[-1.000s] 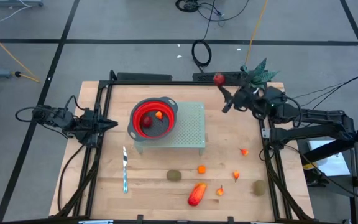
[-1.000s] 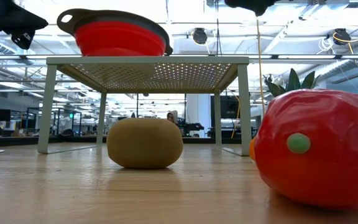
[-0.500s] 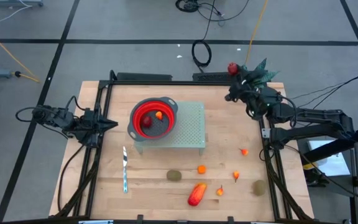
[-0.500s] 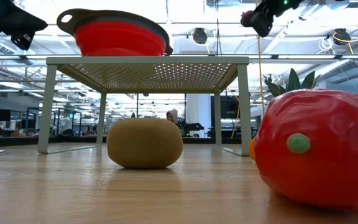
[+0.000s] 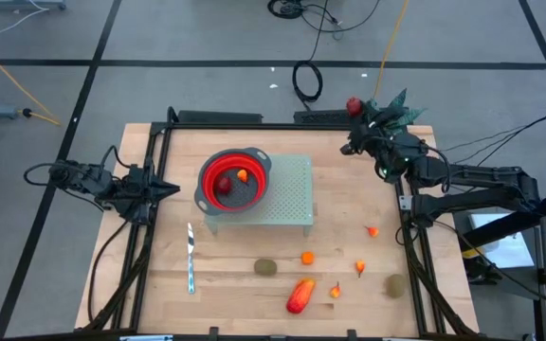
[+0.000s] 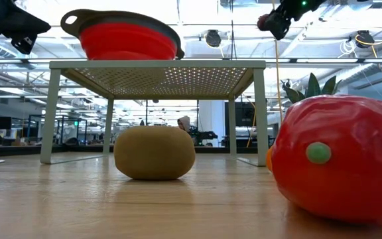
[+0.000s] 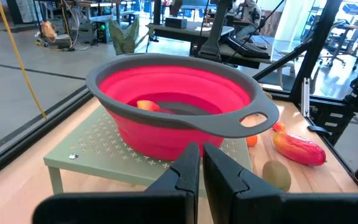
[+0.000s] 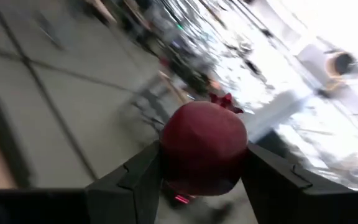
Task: Pick & Place Fruit
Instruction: Put the pomegranate into the strainer bowl on the shelf
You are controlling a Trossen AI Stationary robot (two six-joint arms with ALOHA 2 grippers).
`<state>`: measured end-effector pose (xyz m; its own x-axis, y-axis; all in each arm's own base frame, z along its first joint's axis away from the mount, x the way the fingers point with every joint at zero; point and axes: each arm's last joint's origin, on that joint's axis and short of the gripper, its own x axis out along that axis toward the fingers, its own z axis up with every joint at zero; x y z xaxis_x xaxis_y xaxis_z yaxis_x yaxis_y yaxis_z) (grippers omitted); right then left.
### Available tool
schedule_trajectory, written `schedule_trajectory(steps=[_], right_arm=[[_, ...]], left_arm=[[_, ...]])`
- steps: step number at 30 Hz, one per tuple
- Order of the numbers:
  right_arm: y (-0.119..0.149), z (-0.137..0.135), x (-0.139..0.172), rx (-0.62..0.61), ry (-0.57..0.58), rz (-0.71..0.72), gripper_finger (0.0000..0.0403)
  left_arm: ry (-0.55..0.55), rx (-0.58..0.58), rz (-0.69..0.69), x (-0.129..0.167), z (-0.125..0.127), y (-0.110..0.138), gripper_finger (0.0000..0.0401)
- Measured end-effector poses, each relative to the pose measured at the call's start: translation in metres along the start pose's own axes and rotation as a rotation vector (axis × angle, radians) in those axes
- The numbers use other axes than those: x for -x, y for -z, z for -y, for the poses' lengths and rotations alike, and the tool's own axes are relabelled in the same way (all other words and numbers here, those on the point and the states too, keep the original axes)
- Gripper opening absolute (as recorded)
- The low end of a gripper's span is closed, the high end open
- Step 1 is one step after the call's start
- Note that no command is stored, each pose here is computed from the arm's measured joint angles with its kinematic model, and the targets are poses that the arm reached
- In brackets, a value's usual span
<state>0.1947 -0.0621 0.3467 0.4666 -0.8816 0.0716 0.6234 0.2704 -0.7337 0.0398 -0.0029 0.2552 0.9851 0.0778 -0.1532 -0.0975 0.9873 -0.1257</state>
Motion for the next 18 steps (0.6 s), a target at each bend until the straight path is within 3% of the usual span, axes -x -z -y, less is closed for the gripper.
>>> schedule_trajectory(steps=[10, 18], right_arm=[[-0.006, -0.015, 0.003, -0.582, -0.458, 0.219, 0.0182], [-0.012, -0.021, 0.009, -0.935, -0.845, 0.256, 0.0185]], left_arm=[[0.000, 0.002, 0.000, 0.000, 0.000, 0.000, 0.0019], [0.000, 0.001, 0.000, 0.000, 0.000, 0.000, 0.0019]])
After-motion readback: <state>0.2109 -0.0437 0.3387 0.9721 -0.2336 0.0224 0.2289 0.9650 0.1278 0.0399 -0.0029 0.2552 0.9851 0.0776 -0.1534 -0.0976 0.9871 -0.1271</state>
